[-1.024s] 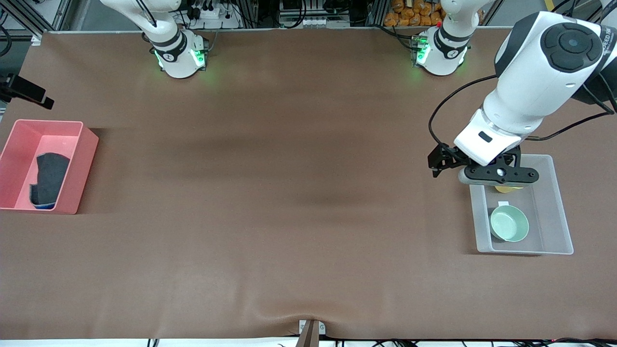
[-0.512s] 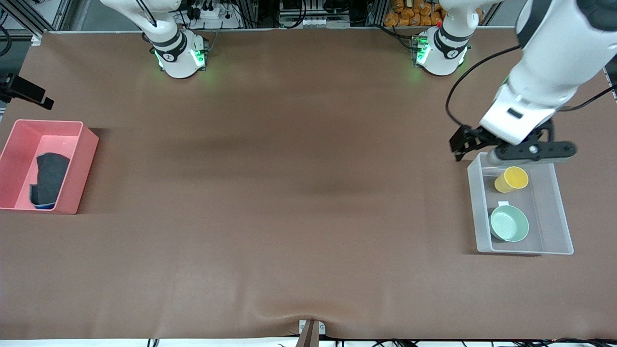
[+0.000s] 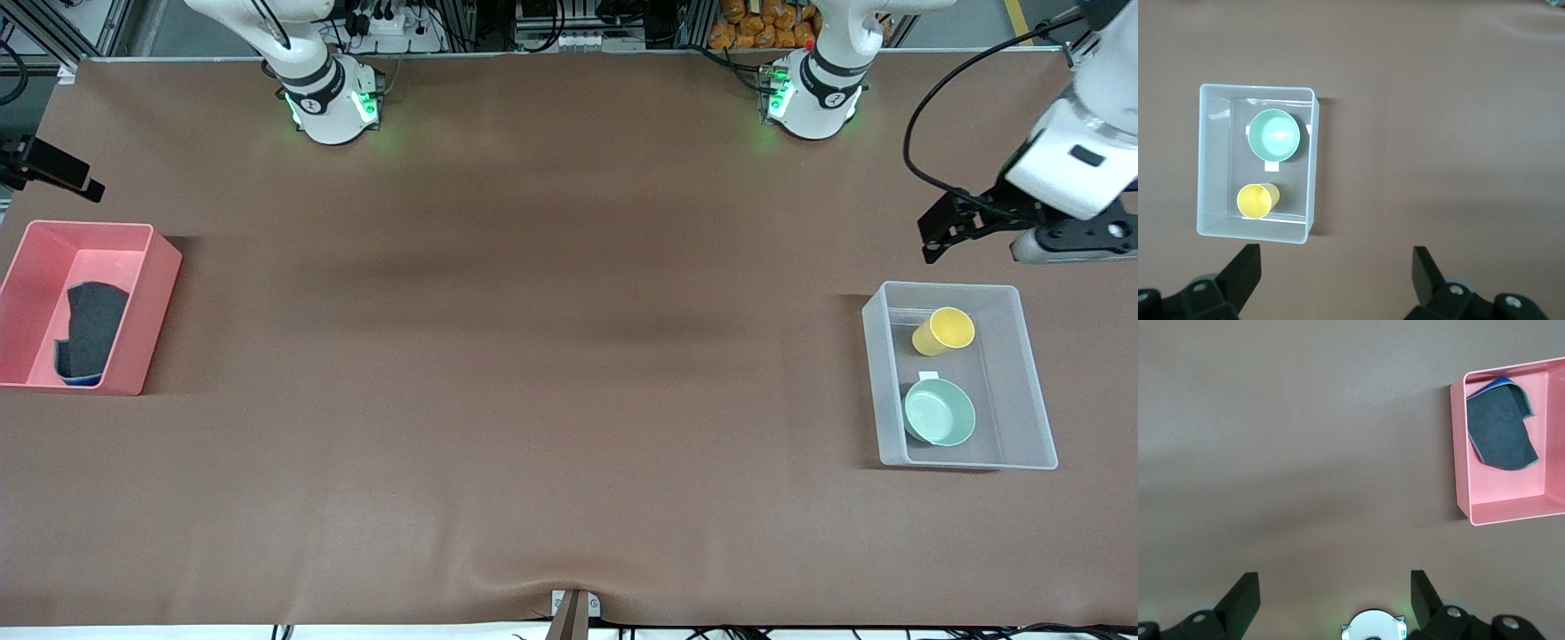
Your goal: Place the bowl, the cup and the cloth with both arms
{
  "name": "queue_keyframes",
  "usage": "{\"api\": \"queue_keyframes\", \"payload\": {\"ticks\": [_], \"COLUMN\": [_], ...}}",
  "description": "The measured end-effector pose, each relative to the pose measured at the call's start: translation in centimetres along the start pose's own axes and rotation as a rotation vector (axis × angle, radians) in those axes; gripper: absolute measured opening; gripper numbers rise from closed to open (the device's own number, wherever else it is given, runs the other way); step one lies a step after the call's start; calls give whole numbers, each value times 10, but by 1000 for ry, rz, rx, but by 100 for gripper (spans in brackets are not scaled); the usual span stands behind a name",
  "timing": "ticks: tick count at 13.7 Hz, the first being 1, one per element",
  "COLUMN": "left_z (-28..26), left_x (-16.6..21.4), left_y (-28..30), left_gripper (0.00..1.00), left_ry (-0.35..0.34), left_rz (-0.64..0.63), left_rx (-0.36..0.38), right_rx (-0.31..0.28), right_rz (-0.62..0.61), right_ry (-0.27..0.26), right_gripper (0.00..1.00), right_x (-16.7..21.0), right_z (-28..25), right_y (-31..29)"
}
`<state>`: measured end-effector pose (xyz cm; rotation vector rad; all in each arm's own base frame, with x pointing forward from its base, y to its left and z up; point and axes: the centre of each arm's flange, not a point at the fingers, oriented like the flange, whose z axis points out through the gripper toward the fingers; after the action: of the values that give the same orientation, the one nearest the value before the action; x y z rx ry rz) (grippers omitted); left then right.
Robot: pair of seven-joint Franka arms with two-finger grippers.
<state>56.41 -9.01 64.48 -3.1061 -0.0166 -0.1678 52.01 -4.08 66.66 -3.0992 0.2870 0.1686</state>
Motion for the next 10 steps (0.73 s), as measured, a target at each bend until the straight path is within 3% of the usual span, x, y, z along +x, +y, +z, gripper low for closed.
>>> {"api": "queue_keyframes", "payload": {"ticks": [10], "left_z": [3], "left_x": [-13], "left_y": [-36], "left_gripper": [100], "left_ry": [-13], "left_rz": [8], "left_rx": [-9], "right_rx": [0], "right_rz": [-4], "right_ry": [1], "right_gripper": [100], "right_x": [0], "right_z": [0], "right_y": [-2]}}
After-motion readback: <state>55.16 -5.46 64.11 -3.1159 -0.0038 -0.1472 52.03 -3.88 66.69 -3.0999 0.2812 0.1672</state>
